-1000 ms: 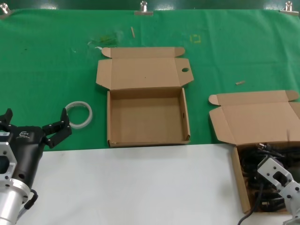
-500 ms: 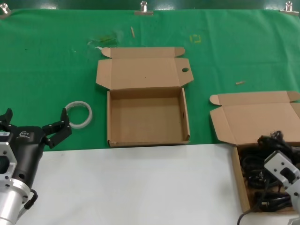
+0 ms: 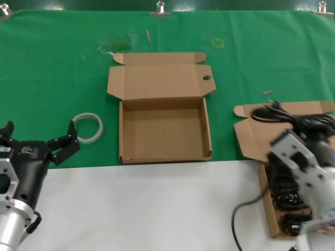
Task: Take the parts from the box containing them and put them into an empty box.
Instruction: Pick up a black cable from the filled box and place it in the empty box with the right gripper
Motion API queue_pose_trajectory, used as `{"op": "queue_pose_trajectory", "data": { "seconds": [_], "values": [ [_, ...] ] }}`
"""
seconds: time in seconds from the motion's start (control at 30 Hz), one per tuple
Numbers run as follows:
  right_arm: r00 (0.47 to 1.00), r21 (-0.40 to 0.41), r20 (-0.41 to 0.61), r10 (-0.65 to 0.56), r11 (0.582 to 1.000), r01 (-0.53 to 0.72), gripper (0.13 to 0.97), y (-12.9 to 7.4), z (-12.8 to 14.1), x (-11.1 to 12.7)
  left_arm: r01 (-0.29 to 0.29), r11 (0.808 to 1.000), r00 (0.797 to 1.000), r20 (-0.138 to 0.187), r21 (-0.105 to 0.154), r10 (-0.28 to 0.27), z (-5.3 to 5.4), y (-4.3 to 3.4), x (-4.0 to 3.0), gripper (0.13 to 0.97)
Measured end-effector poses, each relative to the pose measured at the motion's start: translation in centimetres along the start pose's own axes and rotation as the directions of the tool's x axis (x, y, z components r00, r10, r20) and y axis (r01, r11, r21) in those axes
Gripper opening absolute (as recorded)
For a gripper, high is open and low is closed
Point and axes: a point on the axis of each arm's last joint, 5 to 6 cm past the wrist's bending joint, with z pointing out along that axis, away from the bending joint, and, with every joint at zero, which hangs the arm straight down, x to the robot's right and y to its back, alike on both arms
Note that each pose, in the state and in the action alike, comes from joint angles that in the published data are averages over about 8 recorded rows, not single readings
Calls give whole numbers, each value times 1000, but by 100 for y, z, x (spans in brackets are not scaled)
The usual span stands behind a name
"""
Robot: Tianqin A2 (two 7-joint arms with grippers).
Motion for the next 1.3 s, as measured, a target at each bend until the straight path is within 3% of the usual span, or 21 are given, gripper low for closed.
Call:
{"op": "queue_pose_trajectory", "data": {
  "seconds": [0.4, 0.63, 0.97, 1.3],
  "values": [
    [989, 288, 124, 81, 951, -114, 142, -803, 168, -394, 0, 1000, 1000, 0, 0, 0, 0, 0, 0, 965],
    [975, 384, 217, 54, 913, -137, 142, -1088, 236, -706, 0, 1000, 1000, 0, 0, 0, 0, 0, 0, 965],
    [960, 374, 279, 10, 920, -118, 141, -1051, 324, -993, 0, 1000, 1000, 0, 0, 0, 0, 0, 0, 965],
    [960, 342, 281, 20, 932, -120, 141, -946, 418, -1015, 0, 1000, 1000, 0, 0, 0, 0, 0, 0, 965]
  ]
}}
